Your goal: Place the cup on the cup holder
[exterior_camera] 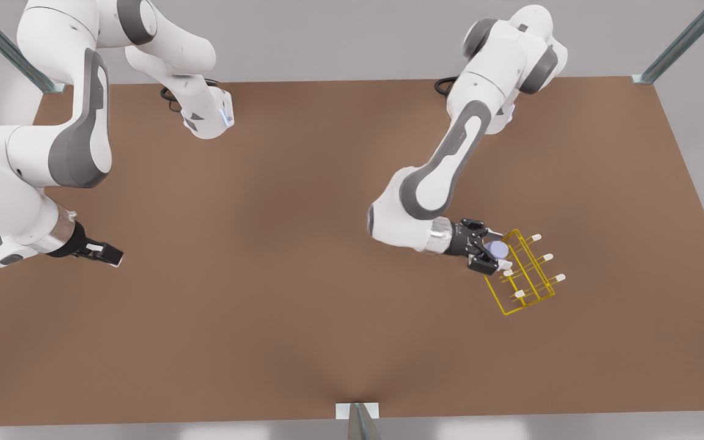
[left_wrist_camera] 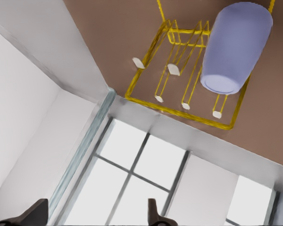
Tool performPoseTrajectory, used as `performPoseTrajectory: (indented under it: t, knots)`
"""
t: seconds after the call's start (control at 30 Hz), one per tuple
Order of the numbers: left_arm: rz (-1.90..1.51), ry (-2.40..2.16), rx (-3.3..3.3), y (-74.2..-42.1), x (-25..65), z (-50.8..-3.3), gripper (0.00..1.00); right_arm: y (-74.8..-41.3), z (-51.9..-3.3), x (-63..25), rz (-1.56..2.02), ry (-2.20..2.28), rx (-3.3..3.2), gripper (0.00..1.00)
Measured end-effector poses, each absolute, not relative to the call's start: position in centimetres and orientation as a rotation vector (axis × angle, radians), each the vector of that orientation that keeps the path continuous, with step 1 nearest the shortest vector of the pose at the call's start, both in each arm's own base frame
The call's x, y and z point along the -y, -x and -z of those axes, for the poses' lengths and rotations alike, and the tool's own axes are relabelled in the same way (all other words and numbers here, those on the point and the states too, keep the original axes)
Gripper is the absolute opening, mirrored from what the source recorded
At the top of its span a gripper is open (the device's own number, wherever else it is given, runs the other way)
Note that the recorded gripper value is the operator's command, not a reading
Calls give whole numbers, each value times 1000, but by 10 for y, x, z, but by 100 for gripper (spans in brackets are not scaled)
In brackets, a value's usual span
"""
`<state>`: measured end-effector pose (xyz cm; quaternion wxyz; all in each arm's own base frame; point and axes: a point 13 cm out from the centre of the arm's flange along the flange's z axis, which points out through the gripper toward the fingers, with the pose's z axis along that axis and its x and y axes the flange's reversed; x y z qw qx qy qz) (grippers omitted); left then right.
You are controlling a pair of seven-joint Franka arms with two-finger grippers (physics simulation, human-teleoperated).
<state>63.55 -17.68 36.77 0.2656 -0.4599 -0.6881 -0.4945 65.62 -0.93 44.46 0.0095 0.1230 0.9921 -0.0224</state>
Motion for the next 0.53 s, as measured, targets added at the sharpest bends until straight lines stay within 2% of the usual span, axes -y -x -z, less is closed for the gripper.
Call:
performPoseTrajectory:
  t: [0.07, 0.1, 0.17, 0.23, 0.3, 0.37, 0.53]
  knots:
    - [726, 1090, 2318, -627, 138, -348, 100, -656, -445, 8, 68, -383, -3099, 100]
    - [492, 998, 2478, -622, 131, -365, 100, -656, -445, 8, 65, -383, -3098, 100]
    - [205, 874, 2674, -601, 136, -431, 100, -655, -445, 14, 62, -399, -3099, 100]
    - [78, 792, 2758, -551, 138, -491, 100, -654, -435, 19, 63, -413, -3116, 100]
    - [31, 717, 2793, -512, 138, -511, 100, -654, -421, 22, 56, -428, -3139, 100]
    - [7, 648, 2820, -500, 143, -513, 100, -655, -413, 33, 16, -474, -3151, 100]
    - [-14, 487, 2877, -502, 149, -512, 100, -656, -400, 31, -24, -493, -3172, 100]
